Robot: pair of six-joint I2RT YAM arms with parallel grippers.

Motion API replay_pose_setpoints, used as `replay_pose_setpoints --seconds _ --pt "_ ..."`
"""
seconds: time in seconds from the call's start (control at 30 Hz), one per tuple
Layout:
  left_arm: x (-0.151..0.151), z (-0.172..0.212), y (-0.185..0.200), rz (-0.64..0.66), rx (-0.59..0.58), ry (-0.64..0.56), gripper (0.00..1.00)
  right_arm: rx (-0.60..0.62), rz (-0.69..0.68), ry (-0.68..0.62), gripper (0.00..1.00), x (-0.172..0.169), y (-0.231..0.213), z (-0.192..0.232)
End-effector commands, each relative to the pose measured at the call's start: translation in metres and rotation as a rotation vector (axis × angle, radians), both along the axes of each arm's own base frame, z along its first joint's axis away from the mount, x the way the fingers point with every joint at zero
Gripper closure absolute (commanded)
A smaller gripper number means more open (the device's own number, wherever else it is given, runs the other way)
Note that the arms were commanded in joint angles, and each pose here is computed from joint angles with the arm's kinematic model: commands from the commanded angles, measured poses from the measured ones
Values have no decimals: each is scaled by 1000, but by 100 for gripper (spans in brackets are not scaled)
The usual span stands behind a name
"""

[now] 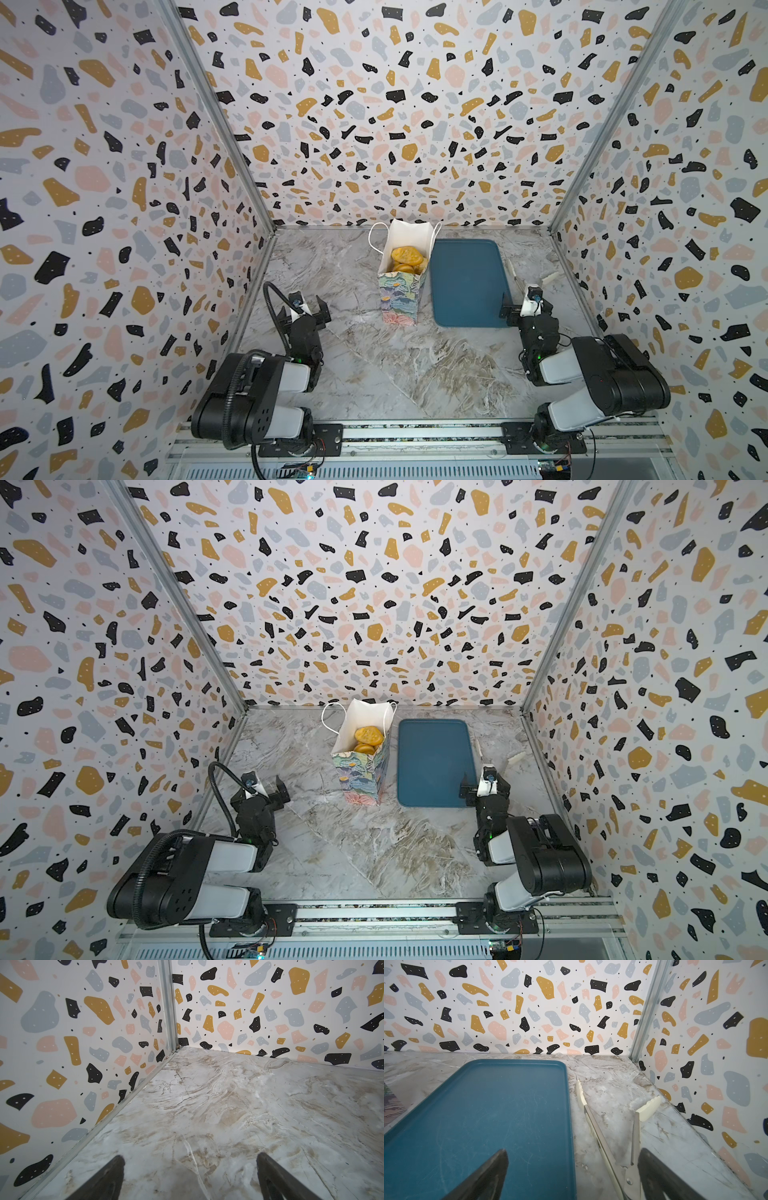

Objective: Place the fake bread into the paper bag

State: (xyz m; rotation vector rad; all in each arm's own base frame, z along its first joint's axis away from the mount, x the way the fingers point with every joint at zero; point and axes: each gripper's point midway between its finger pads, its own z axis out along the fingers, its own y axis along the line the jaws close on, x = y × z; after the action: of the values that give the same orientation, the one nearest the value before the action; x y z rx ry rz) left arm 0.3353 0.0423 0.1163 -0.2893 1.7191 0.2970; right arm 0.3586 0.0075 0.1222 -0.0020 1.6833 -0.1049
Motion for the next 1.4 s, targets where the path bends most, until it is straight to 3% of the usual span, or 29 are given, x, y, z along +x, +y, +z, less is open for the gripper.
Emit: replay_pose_setpoints --seconds 0.0,0.37,0.43,0.47,0.53,0.63,0.73,0.8,1.0,1.13,1.37 --pt "5 21 -1 0 4 -73 1 -5 0 -31 1 4 1 10" --pt "4 21 -4 -20 8 -76 1 -5 0 -32 1 4 1 10" --pt "0 24 -18 -115 27 -99 1 -35 109 -48 1 0 19 13" --pt "-4 28 -35 -224 55 -124 0 -73 223 -72 1 -6 38 16" --pt "-19 35 -65 -413 132 -176 0 -84 291 -134 1 -27 47 23" --pt "-20 33 -59 -378 117 -174 0 -115 390 -209 1 -49 60 31" --pt "13 21 -38 -230 63 -58 1 -99 366 -159 1 -37 56 24" --pt "13 19 -25 -155 40 -51 1 -86 359 -130 1 -28 54 21" --pt "14 19 -28 -171 44 -48 1 -76 327 -127 1 -26 48 21" --pt "14 20 -28 -170 42 -51 1 -12 110 9 1 9 16 3" --pt "14 19 -28 -171 43 -49 0 -16 107 -9 1 9 17 6"
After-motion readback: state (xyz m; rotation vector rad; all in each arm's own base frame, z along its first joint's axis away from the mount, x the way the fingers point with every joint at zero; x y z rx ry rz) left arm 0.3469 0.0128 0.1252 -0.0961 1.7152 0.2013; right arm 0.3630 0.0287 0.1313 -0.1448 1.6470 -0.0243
